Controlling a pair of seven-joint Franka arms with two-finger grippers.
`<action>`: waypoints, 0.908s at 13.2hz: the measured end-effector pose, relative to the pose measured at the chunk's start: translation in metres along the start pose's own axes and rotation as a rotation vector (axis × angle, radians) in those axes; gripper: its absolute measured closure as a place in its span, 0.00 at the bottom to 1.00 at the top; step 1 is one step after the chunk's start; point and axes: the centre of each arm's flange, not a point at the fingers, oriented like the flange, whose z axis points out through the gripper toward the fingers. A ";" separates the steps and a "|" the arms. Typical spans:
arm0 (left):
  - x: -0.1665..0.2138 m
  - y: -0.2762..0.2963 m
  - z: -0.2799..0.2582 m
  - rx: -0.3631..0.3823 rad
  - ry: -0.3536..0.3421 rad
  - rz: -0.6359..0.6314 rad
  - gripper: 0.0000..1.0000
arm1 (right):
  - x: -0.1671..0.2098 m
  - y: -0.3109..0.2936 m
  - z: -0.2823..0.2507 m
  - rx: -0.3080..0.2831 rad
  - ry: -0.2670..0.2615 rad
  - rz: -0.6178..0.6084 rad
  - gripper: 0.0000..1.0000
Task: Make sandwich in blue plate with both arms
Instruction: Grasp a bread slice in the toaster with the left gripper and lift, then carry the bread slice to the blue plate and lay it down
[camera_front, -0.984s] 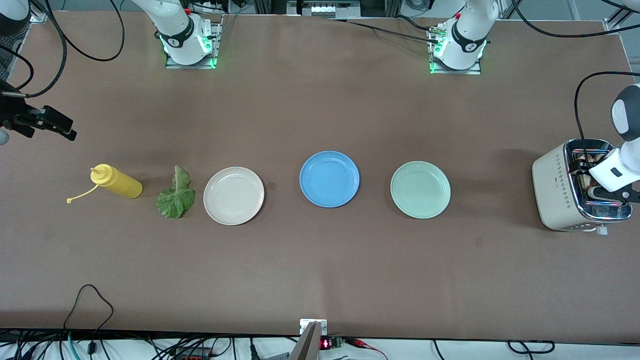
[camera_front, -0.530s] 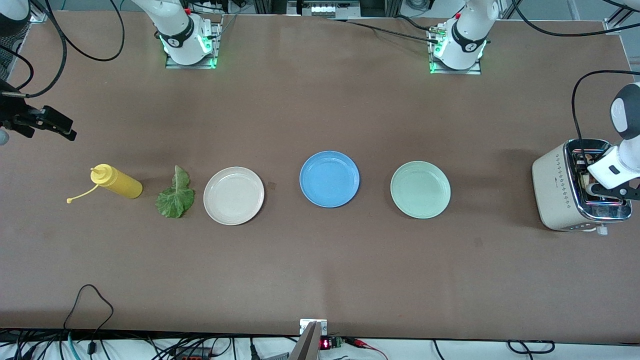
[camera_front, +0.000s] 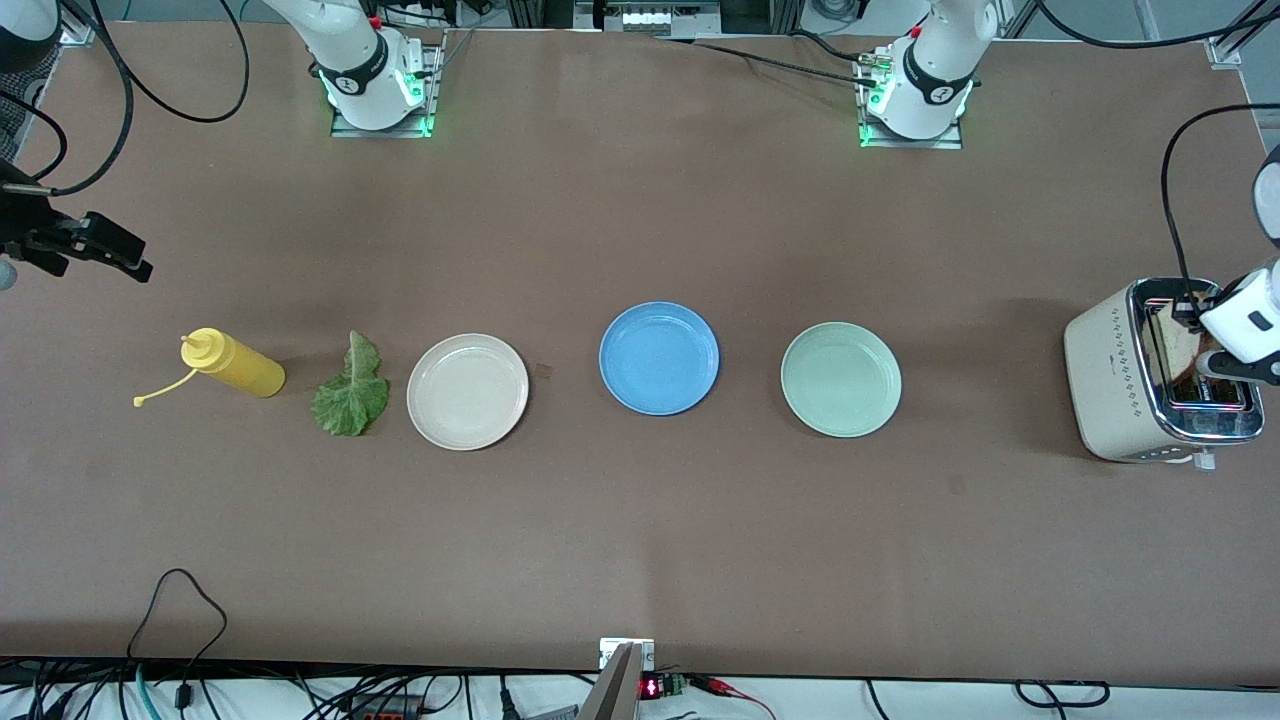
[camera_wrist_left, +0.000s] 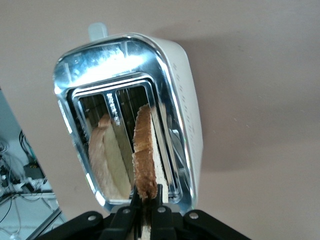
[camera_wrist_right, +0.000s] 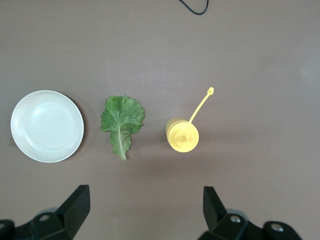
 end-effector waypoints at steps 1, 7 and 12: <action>-0.001 0.007 -0.023 0.000 -0.011 0.009 0.92 | 0.000 0.000 0.000 0.000 0.000 0.000 0.00; -0.001 0.071 -0.114 -0.053 -0.024 0.087 0.92 | 0.000 0.000 0.001 0.000 0.000 0.000 0.00; 0.017 0.123 -0.111 -0.207 -0.018 0.093 0.92 | 0.001 0.000 0.001 0.000 0.002 0.000 0.00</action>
